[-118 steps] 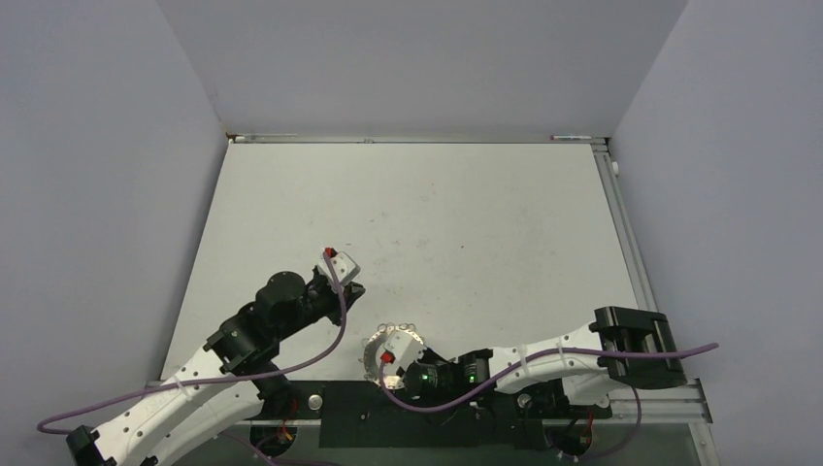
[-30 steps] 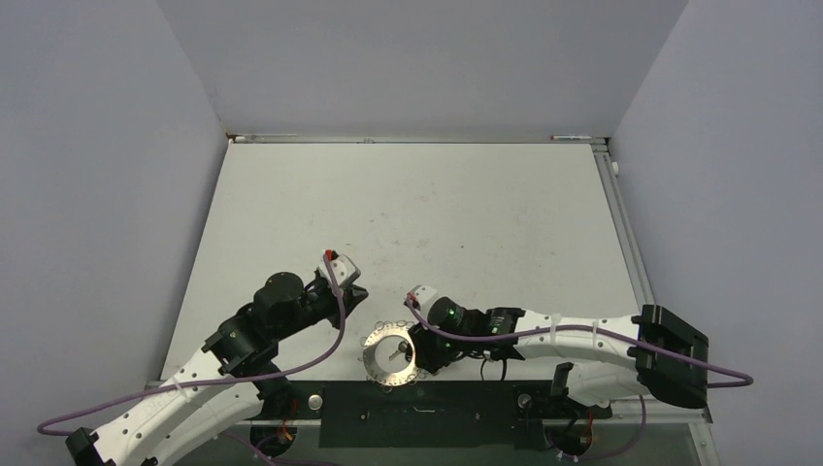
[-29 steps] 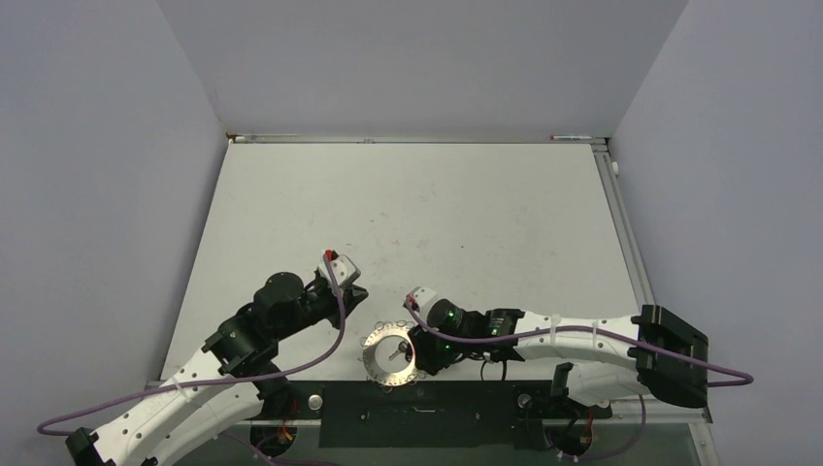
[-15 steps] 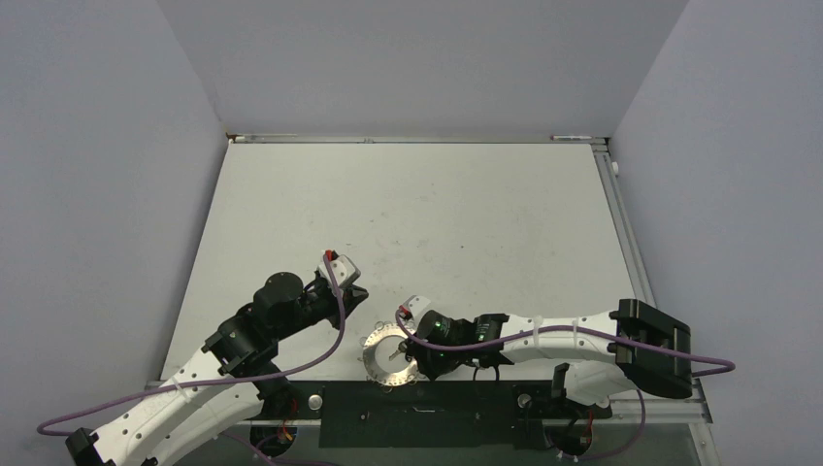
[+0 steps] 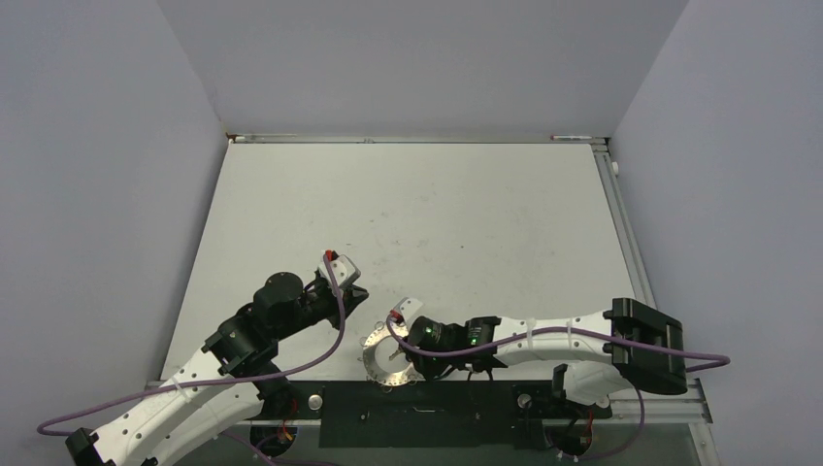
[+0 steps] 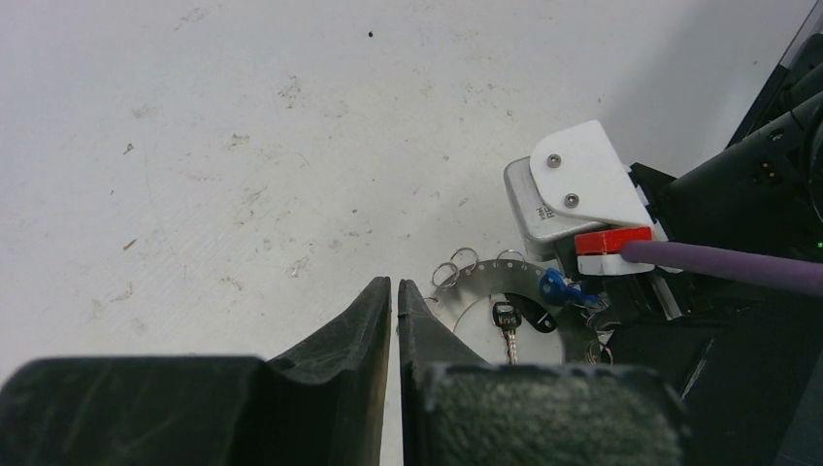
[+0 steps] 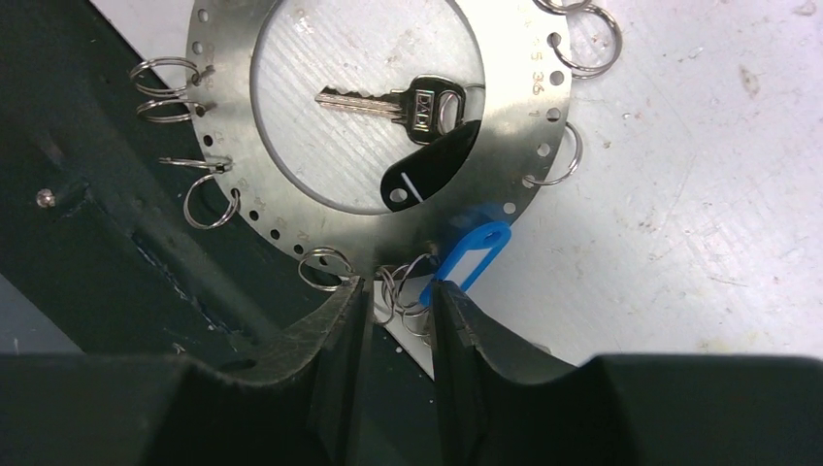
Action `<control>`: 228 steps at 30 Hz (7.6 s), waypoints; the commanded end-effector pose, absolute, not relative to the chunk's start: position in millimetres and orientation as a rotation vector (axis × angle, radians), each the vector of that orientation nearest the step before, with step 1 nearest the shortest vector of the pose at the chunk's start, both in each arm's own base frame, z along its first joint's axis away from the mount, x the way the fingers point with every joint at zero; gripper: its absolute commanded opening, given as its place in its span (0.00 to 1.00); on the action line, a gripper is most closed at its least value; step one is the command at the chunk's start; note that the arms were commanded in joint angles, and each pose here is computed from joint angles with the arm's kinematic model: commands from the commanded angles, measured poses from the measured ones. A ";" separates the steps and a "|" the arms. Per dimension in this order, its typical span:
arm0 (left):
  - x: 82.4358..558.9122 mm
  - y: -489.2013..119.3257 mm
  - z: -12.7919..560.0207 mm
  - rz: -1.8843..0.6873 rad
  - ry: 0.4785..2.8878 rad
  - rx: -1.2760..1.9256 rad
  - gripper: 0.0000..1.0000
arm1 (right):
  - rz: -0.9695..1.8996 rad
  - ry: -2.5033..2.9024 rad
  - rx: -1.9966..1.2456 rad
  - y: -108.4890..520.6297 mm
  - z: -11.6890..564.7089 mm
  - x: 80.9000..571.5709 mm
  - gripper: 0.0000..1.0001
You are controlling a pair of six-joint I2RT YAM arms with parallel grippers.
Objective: Put the keys on the keyring
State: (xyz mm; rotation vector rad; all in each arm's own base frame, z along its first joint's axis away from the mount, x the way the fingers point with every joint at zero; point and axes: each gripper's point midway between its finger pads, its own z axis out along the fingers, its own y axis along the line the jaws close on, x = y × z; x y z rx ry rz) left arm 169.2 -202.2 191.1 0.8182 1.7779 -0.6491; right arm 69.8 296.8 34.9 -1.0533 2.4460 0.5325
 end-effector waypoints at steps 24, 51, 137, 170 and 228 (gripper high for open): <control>169.8 -206.4 207.8 -0.678 1.730 0.808 0.05 | 0.158 2.391 -1.083 294.0 40.4 82.8 0.29; 166.0 -208.2 210.8 -0.701 1.715 0.819 0.05 | 0.324 2.341 -0.989 297.1 62.0 94.9 0.05; 147.6 -299.0 186.1 -1.057 1.229 1.530 0.30 | 0.953 1.909 -1.143 313.5 192.7 146.4 0.05; 146.4 -301.4 166.2 -1.104 1.288 1.570 0.00 | 0.957 1.885 -1.156 312.7 192.6 145.4 0.05; 160.9 -257.7 336.2 -1.395 1.121 0.726 0.00 | 0.915 1.100 -1.186 328.3 339.0 151.8 0.39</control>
